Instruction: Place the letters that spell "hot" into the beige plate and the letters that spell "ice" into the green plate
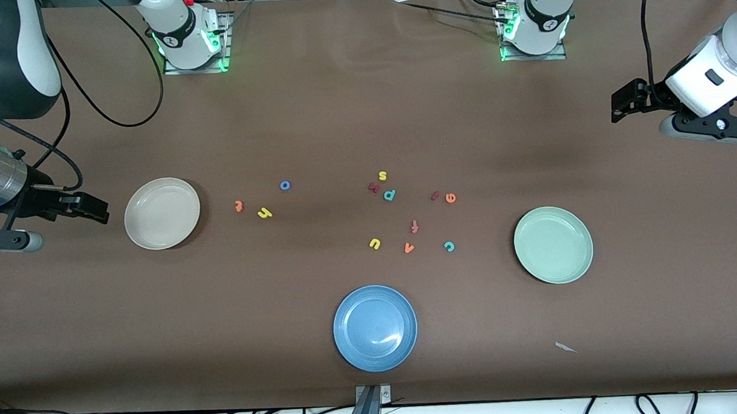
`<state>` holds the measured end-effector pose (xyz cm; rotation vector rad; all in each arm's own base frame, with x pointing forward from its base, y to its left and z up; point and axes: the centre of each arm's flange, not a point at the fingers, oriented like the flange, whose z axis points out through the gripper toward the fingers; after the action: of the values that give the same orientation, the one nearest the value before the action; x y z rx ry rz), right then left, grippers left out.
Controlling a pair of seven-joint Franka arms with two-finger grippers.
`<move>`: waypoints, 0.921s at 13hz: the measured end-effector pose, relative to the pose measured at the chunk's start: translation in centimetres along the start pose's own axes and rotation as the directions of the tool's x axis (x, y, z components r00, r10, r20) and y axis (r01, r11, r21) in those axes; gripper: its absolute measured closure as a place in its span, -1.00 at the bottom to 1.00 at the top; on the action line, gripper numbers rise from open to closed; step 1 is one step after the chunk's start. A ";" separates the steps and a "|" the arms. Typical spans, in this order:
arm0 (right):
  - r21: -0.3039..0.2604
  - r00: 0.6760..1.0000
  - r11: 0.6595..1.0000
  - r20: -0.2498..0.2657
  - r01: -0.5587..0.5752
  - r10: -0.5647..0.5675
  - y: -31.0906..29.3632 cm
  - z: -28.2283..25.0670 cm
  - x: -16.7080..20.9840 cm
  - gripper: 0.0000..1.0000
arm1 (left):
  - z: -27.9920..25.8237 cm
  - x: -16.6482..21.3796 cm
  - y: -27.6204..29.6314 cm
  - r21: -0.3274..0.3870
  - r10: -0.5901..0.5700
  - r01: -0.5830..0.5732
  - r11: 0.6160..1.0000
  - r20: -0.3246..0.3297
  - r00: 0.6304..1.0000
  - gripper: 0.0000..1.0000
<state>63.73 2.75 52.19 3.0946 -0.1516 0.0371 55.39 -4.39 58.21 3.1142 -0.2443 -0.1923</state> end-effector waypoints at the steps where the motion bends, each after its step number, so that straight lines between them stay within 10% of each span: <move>1: 0.000 1.000 1.000 0.000 0.000 0.000 0.0 0.0 0.0 -1.00 | 0.0 0.0 0.0 0.000 0.000 0.000 1.000 0.000 1.000 -1.00; 12: 0.000 1.000 1.000 0.001 0.000 0.000 0.0 0.0 0.0 -1.00 | 0.1 0.0 0.4 0.001 0.007 -0.007 1.000 0.002 1.000 -1.00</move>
<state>63.72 2.75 52.18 3.0948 -0.1518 0.0359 55.34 -4.80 58.13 3.1135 -0.2561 -0.1958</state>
